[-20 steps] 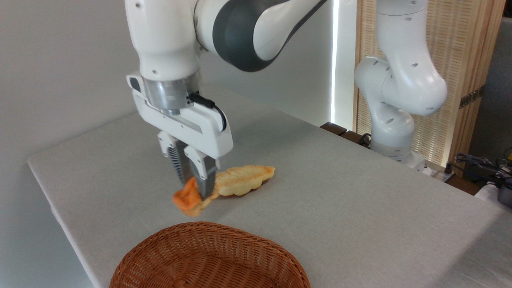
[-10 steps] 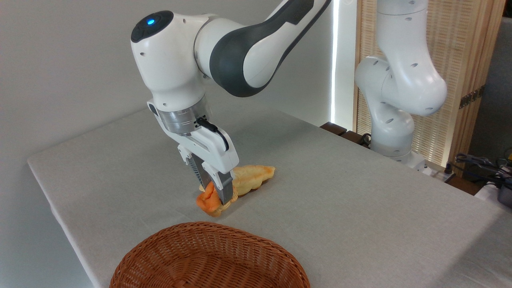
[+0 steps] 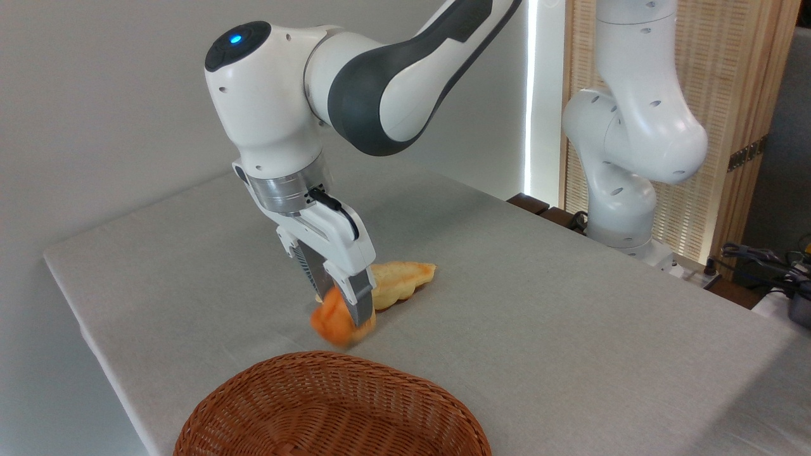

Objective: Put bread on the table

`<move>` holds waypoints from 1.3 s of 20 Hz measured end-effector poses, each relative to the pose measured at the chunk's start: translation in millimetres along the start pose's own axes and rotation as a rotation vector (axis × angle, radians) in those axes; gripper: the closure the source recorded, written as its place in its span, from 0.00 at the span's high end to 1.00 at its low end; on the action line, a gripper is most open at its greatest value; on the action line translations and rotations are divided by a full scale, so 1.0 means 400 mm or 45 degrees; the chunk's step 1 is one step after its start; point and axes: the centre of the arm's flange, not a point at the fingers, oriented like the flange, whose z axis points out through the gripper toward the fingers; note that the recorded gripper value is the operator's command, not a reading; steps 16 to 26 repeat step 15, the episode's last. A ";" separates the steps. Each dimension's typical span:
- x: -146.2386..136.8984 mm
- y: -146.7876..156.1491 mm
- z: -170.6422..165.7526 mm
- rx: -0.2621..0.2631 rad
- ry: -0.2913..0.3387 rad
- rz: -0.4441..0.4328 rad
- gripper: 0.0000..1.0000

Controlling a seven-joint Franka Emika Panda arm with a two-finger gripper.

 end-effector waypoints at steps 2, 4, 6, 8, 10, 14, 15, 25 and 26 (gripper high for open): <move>0.000 0.000 0.000 0.000 0.000 0.001 1.00; 0.000 0.000 -0.002 0.002 0.003 0.001 1.00; 0.004 -0.002 -0.027 0.021 0.028 0.002 1.00; 0.010 -0.007 -0.096 0.065 0.088 0.003 1.00; 0.008 -0.008 -0.189 0.119 0.162 0.003 1.00; -0.013 -0.009 -0.288 0.174 0.223 -0.004 1.00; -0.021 -0.018 -0.289 0.175 0.221 -0.014 1.00; -0.021 -0.018 -0.289 0.175 0.221 -0.014 1.00; -0.021 -0.018 -0.289 0.175 0.221 -0.014 1.00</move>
